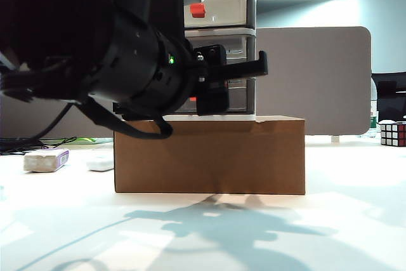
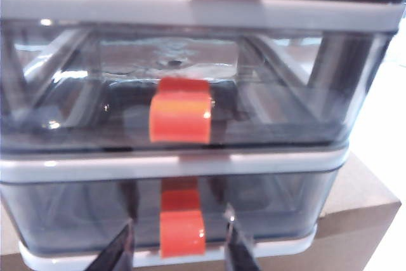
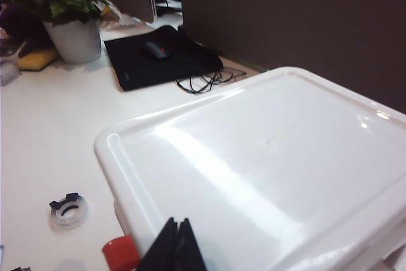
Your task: Open the third layer of the drawer on the table, pick up the transparent tape on the table and put it in, and finally close the drawer.
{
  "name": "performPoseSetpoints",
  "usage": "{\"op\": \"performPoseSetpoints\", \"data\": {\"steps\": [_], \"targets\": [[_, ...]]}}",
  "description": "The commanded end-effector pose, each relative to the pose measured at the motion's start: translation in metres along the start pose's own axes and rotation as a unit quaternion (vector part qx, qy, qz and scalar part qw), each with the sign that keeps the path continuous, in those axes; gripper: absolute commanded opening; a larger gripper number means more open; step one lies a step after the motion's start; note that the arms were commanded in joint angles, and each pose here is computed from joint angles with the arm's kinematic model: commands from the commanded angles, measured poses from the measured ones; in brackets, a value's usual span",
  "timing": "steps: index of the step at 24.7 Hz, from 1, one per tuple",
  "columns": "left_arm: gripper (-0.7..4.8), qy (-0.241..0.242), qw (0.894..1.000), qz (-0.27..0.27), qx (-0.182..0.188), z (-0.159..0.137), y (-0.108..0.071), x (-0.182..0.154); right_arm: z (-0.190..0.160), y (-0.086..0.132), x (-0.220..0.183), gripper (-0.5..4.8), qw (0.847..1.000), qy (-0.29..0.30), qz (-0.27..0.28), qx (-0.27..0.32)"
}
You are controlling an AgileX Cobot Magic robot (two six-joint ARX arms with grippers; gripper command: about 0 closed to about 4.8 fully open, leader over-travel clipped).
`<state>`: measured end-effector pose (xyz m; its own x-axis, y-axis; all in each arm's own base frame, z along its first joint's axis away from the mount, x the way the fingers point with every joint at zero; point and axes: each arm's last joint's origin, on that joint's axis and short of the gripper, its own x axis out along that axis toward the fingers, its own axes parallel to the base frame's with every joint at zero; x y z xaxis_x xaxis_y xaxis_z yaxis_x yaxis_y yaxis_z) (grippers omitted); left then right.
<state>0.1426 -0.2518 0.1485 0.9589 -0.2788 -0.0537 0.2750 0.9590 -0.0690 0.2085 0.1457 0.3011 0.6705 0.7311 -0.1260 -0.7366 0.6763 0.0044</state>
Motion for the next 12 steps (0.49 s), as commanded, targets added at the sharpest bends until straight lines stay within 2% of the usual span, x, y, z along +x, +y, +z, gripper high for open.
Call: {"op": "performPoseSetpoints", "data": {"steps": [1, 12], "targets": [[1.74, -0.006, 1.0, 0.007, -0.007, 0.0, 0.001, 0.003, 0.008, -0.002, 0.008, -0.05, 1.0, 0.005, -0.001, -0.001], [1.74, -0.011, 1.0, 0.009, -0.012, 0.003, 0.0, 0.007, 0.017, -0.005, 0.02, -0.05, 1.0, 0.008, -0.003, -0.004]]}}
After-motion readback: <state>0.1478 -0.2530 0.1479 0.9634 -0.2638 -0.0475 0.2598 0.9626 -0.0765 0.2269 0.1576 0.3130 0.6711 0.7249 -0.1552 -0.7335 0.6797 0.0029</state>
